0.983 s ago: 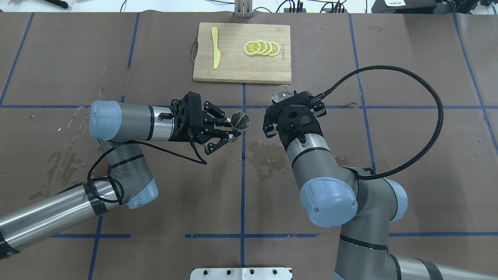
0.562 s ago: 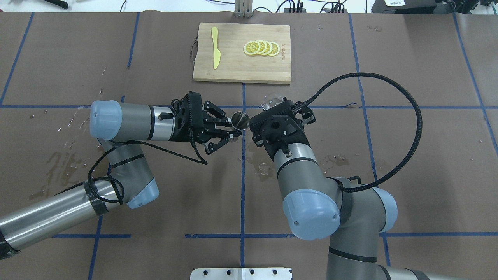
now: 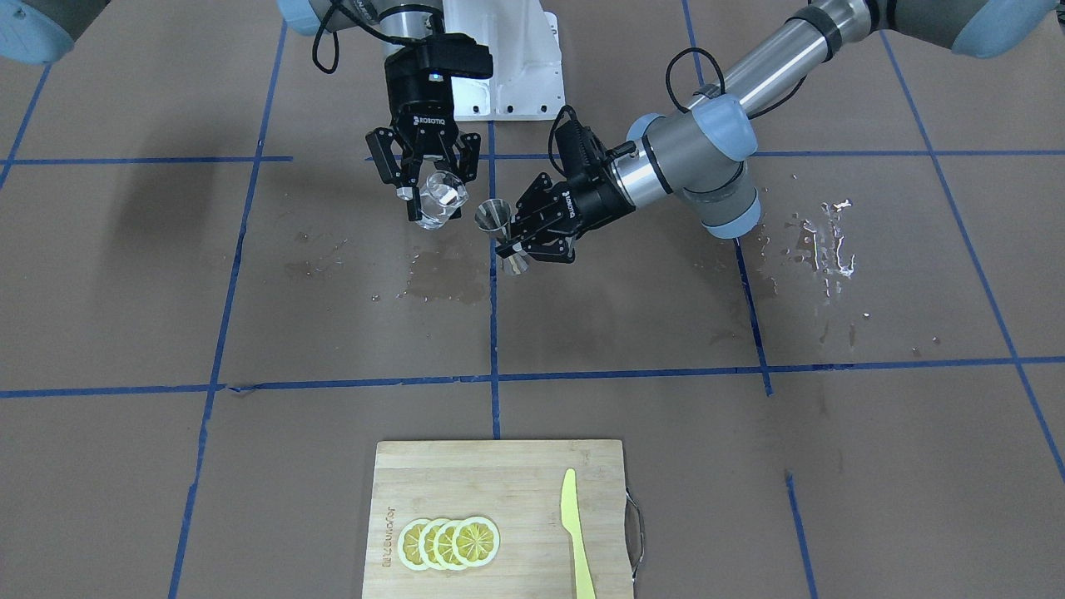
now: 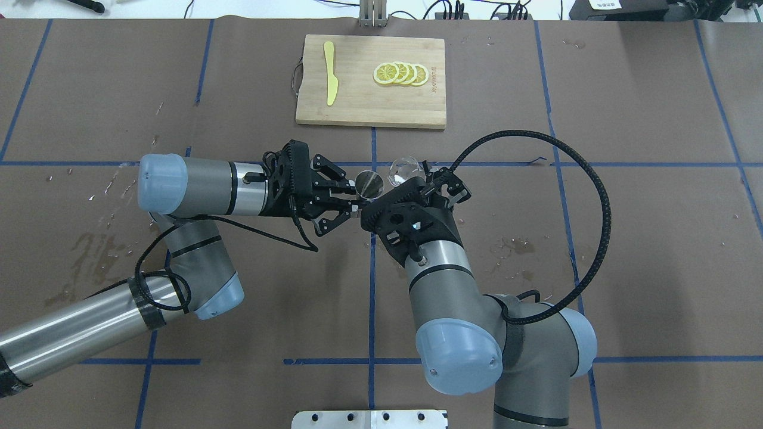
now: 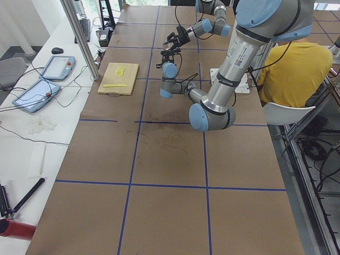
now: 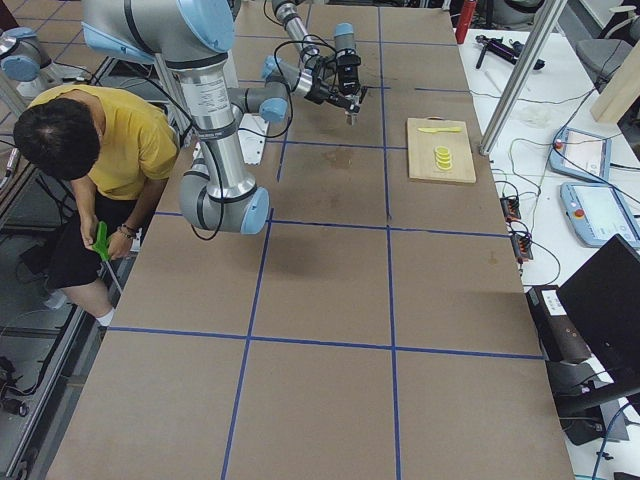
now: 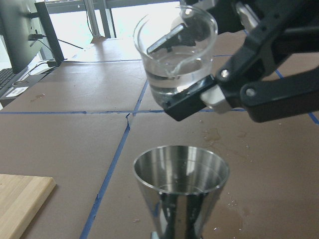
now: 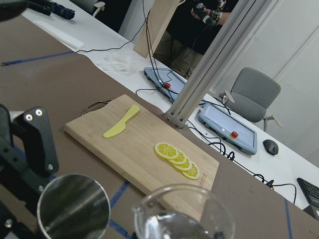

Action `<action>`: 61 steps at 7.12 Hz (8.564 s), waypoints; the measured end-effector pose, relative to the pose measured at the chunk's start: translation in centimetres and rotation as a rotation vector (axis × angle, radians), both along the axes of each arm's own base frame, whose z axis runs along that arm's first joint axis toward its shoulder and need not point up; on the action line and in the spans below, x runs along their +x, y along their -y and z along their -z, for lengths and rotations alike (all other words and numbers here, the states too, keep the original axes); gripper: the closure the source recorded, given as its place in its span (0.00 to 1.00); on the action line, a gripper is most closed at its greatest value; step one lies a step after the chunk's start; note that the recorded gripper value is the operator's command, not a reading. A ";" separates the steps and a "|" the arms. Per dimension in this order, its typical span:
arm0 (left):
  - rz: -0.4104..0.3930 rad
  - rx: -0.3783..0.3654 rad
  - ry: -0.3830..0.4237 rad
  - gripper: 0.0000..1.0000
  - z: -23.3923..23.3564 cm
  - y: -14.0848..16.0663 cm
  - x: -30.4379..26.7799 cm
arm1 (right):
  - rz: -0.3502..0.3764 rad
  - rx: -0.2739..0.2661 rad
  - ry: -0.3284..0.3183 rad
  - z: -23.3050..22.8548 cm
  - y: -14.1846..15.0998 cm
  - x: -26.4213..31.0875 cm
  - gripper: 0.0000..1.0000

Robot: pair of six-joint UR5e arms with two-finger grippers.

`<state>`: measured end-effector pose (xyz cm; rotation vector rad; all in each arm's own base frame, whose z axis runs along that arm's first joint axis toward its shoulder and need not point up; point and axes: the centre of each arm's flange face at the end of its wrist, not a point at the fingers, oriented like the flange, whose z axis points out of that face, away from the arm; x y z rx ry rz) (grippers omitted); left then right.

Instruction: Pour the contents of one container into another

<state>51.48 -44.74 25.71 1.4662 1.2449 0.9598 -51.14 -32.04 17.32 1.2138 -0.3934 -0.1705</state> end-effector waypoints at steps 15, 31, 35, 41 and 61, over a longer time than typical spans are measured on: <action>-0.003 -0.003 -0.004 1.00 0.3 0.0 0.0 | 0.062 0.123 -0.608 3.8 0.4 -1.2 1.00; -0.003 -0.004 -0.004 1.00 0.2 0.0 0.0 | 0.077 0.141 -0.596 6.2 0.8 0.6 1.00; -0.005 -0.013 -0.006 1.00 0.2 0.0 -0.1 | 0.012 0.096 -0.311 4.8 2.9 3.1 1.00; -0.012 -0.064 -0.038 1.00 0.2 0.2 -1.0 | -0.045 0.082 -0.068 0.3 6.4 7.3 1.00; 0.271 -0.515 -0.336 1.00 -24.9 -12.0 -24.8 | -0.074 0.063 -0.091 -1.7 8.5 8.1 1.00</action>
